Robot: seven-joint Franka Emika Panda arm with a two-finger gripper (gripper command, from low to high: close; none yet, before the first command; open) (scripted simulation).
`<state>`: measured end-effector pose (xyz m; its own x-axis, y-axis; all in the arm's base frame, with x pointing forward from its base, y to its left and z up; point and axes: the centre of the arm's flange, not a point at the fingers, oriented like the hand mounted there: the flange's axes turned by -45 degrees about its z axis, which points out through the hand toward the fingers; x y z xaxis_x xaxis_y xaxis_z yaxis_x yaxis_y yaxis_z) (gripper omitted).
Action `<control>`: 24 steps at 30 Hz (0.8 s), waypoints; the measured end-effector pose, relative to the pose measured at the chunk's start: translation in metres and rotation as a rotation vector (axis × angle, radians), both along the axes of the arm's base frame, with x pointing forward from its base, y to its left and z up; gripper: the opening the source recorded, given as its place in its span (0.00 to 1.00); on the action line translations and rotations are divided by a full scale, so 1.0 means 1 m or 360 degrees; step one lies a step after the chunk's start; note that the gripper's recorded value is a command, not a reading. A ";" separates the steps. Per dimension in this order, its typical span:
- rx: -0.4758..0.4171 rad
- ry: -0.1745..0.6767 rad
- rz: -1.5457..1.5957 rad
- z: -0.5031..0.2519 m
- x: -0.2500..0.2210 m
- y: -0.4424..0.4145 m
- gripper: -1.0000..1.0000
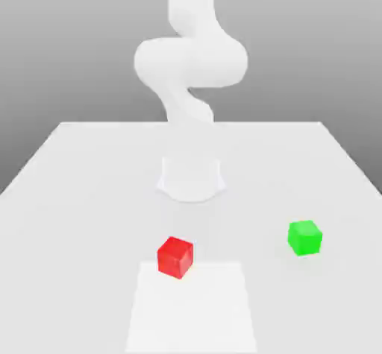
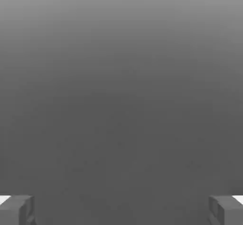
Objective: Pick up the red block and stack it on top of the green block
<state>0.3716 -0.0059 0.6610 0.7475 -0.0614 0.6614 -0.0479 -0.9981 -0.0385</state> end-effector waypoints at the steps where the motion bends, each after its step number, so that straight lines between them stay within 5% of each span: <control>1: 0.0022 0.0059 -0.0029 -0.025 0.010 -0.003 0.50; 9: 0.0158 0.0525 -0.0272 -0.225 0.036 -0.018 0.50; 17: 0.0238 0.1046 -0.0580 -0.428 -0.035 -0.024 0.50; 24: 0.0249 0.1133 -0.0634 -0.510 -0.054 -0.024 0.50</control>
<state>0.3180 -0.0297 0.1508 0.8869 -0.4620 0.0001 -0.4620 -0.8869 -0.0020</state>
